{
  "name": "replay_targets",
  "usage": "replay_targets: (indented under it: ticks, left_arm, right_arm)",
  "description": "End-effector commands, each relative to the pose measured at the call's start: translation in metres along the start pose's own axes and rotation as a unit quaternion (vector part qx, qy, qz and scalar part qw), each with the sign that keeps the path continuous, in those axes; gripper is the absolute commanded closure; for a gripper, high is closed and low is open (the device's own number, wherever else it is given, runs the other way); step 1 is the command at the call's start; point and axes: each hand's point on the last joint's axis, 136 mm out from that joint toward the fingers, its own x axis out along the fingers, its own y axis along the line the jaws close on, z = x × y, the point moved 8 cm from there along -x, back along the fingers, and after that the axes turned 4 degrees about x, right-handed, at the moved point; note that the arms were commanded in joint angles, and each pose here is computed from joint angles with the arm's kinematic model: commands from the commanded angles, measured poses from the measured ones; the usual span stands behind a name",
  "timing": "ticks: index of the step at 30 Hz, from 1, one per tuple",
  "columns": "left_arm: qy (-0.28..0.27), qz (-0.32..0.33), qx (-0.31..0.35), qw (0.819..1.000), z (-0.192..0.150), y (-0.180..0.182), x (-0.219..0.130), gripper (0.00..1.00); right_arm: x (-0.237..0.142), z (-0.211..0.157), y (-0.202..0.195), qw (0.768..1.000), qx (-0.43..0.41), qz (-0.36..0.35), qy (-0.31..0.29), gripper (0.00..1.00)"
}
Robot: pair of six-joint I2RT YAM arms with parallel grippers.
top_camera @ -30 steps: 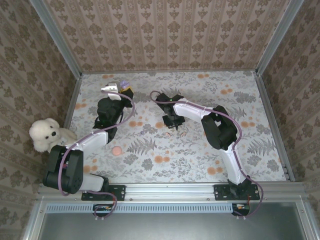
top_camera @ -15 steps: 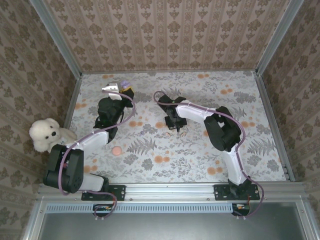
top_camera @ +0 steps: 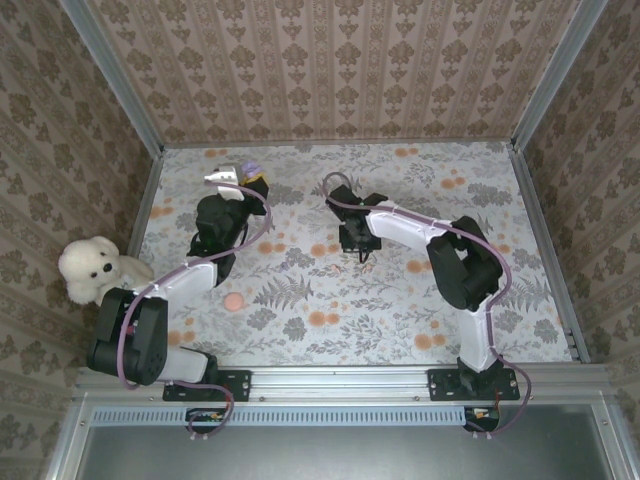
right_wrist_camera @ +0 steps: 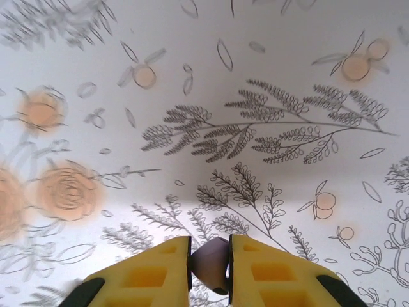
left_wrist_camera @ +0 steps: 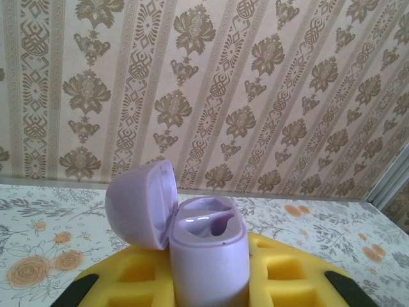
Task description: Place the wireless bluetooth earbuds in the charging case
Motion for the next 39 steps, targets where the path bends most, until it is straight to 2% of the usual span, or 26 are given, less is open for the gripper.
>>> replay_targets:
  ticks: [1,9,19,30,33,39]
  left_arm:
    - [-0.025,-0.029,0.013,0.999,0.011,-0.009,0.004,1.0]
    - [-0.031,-0.089,0.023,0.995,0.001,-0.019,0.008,1.0]
    - [-0.049,-0.166,0.043,0.984,-0.029,-0.032,0.014,1.0]
    - [-0.046,-0.308,0.134,0.941,-0.052,-0.084,0.014,1.0]
    - [-0.046,-0.325,0.145,0.934,-0.057,-0.092,0.015,1.0]
    - [-0.064,-0.316,0.211,0.923,-0.07,-0.114,0.018,1.0]
  right_arm:
    - [-0.026,0.013,-0.004,0.998,0.029,0.018,-0.05,0.79]
    - [-0.058,0.024,-0.006,0.993,0.045,0.062,-0.095,0.79]
    - [-0.101,0.034,-0.01,0.98,0.056,0.115,-0.154,0.79]
    - [-0.15,0.047,-0.013,0.957,0.074,0.178,-0.217,0.79]
    - [-0.165,0.051,-0.016,0.949,0.08,0.194,-0.235,0.79]
    - [-0.198,0.057,-0.021,0.928,0.093,0.234,-0.273,0.79]
